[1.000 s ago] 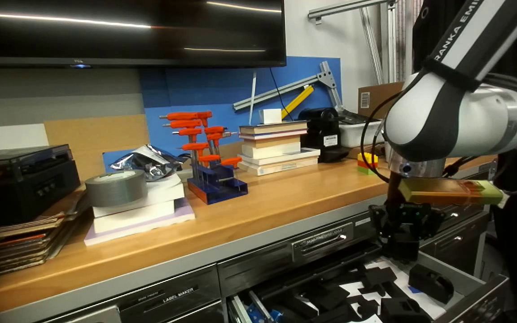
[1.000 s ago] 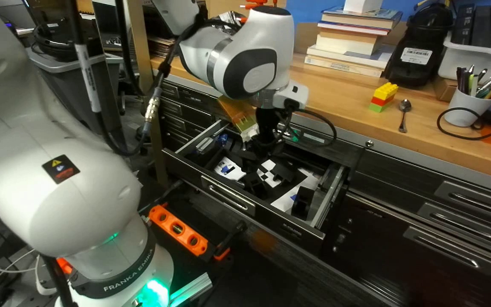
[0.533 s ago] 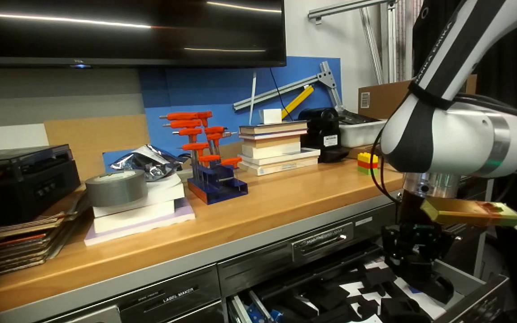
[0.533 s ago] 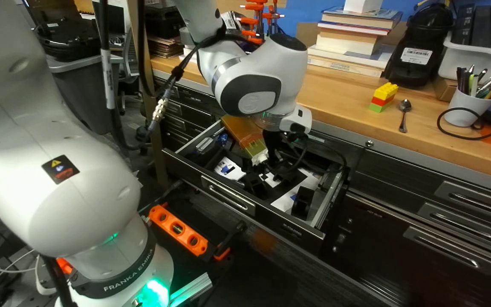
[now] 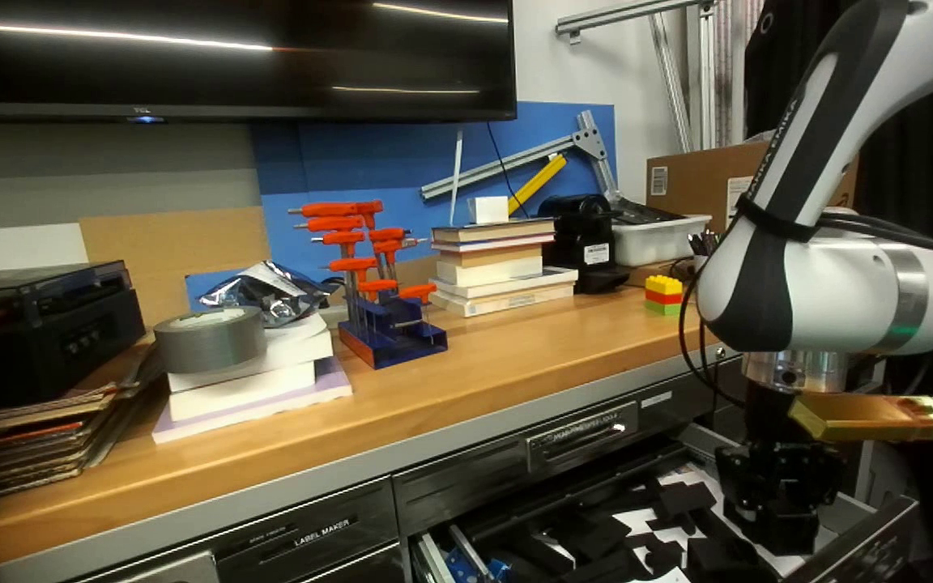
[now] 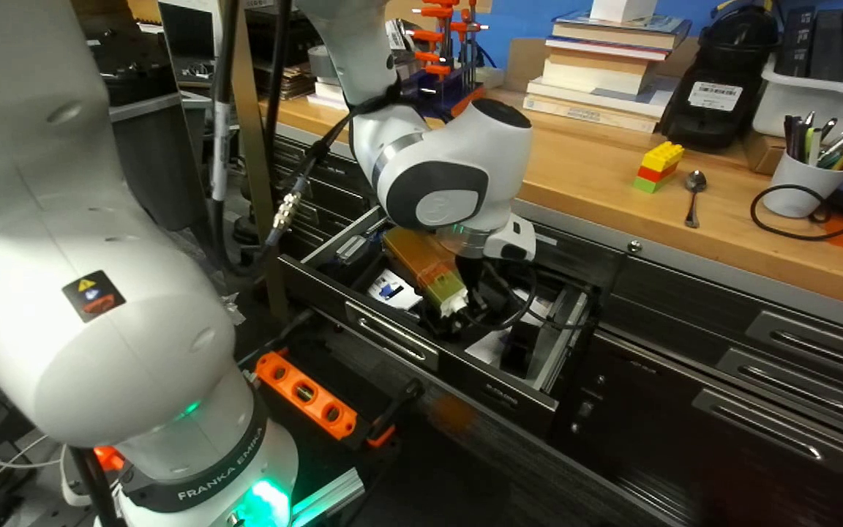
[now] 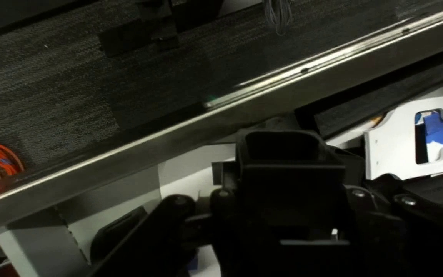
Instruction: Put the three black objects in the open drawer and close it
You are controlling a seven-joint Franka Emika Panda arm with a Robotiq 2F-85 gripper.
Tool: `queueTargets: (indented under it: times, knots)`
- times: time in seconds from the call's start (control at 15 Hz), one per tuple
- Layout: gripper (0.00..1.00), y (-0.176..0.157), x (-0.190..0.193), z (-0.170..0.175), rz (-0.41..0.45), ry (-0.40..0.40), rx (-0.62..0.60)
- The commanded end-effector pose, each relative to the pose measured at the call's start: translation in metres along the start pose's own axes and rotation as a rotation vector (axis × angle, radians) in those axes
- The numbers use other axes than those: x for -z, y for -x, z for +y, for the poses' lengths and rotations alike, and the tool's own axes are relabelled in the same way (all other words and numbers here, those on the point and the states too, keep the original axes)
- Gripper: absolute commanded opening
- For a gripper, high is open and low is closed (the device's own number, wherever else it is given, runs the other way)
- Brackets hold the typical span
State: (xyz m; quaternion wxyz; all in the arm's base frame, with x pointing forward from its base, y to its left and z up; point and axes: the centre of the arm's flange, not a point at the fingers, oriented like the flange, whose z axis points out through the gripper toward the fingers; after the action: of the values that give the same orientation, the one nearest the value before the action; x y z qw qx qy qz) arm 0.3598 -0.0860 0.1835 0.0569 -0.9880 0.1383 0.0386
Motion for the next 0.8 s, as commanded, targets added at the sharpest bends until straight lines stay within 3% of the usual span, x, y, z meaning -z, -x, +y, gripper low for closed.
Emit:
queueTargets:
  times: [0.0,0.73]
  knots:
    - [0.27,0.016,-0.013,0.024,0.009,0.032,-0.003]
    - [0.27,0.002,-0.034,0.057,0.080,0.005,-0.045]
